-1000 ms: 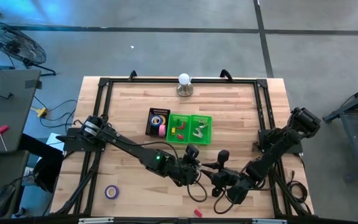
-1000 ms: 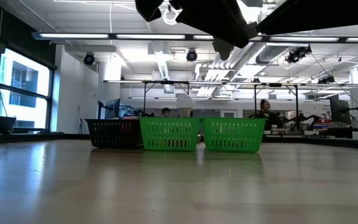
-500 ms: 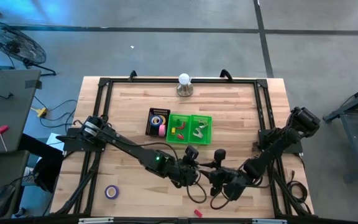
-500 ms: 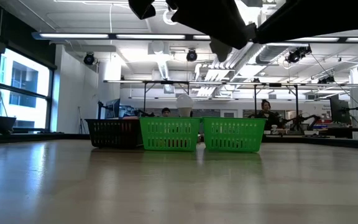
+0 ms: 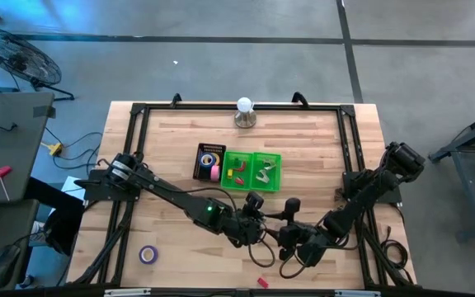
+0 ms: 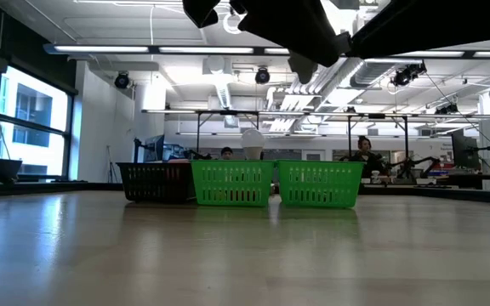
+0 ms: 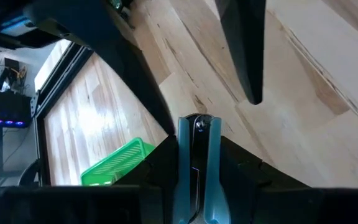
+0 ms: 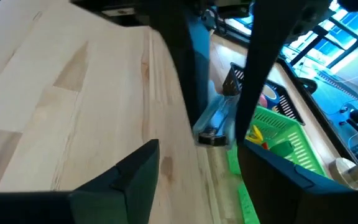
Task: Pick and place Stapler, Stapler remover, tape
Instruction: Put the blue staple remover into the right green bin
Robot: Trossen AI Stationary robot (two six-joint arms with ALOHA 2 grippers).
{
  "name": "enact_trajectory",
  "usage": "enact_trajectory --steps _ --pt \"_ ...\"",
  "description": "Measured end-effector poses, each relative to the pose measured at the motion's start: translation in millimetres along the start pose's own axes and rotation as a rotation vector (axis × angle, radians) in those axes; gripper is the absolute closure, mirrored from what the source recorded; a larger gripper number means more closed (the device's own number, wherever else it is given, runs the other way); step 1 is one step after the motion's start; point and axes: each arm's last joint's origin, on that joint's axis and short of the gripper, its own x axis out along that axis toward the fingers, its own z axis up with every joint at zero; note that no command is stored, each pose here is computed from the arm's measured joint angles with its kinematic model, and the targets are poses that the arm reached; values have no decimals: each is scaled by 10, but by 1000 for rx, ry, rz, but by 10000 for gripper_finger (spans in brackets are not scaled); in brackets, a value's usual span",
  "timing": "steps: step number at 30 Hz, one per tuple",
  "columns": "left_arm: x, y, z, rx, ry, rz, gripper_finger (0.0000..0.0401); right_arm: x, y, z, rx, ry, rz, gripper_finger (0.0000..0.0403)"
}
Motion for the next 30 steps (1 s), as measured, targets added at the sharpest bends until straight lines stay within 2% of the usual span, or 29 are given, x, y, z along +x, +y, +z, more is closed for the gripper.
enact_trajectory --steps 6,16,30 --pt "-1 -5 -2 1 0 -8 315 -25 4 11 -19 -20 -52 208" --pt "-1 -6 -5 3 2 -9 315 -35 29 48 -29 -43 -4 228" --pt "-1 -6 -3 0 1 -10 315 2 -1 54 -30 -39 -17 229"
